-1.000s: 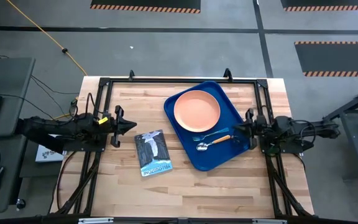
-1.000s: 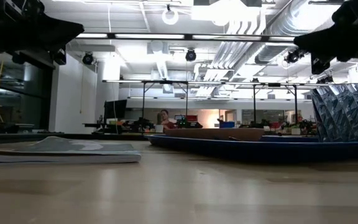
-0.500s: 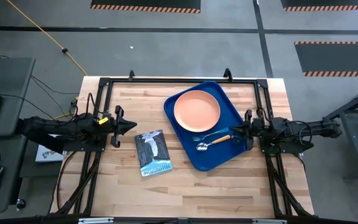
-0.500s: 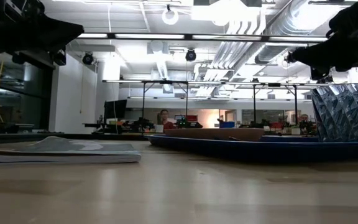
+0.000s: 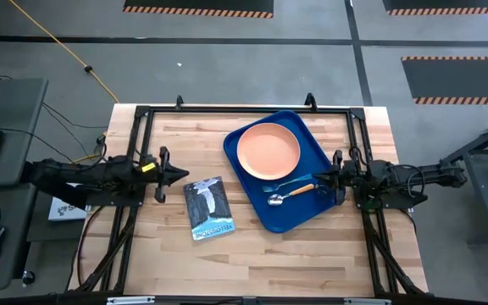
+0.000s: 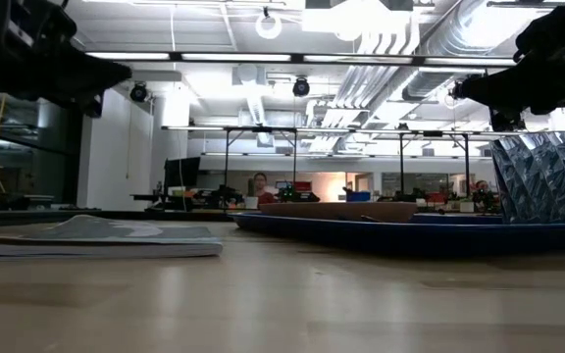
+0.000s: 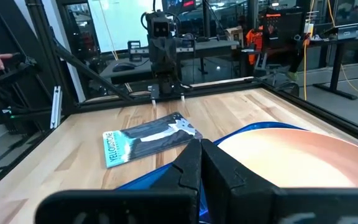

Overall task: Pick and place plate/cup/fork/spoon on tray
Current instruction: Return to Home Position

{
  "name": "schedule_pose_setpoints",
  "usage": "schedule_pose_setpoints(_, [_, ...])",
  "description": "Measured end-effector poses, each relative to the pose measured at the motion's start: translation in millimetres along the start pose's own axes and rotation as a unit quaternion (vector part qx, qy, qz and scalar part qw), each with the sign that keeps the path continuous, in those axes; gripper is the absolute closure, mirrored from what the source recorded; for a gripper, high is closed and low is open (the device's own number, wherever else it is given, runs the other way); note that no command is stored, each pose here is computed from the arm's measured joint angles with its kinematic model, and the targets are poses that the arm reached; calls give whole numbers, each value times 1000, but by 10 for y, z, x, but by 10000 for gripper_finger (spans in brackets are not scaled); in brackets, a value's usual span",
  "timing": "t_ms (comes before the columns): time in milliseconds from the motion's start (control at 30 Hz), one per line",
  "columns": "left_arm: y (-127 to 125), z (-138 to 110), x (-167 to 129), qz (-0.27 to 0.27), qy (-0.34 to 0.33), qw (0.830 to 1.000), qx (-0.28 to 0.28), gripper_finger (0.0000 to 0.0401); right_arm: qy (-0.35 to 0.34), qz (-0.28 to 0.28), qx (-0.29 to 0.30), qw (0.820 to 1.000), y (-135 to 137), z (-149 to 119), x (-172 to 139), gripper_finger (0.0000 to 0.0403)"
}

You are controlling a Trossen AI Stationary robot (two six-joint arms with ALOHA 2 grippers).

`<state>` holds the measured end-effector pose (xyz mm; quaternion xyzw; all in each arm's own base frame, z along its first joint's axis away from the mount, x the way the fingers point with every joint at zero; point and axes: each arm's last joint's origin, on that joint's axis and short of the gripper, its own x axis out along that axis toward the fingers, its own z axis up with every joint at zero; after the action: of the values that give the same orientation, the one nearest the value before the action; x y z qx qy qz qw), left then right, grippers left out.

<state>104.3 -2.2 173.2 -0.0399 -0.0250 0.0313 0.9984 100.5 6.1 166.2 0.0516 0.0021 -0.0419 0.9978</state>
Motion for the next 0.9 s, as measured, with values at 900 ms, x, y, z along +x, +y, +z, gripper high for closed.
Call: schedule_pose_setpoints(900, [6,-110,-19,-4,56,998,6,401,0,0,0,1000,0,0,0,402])
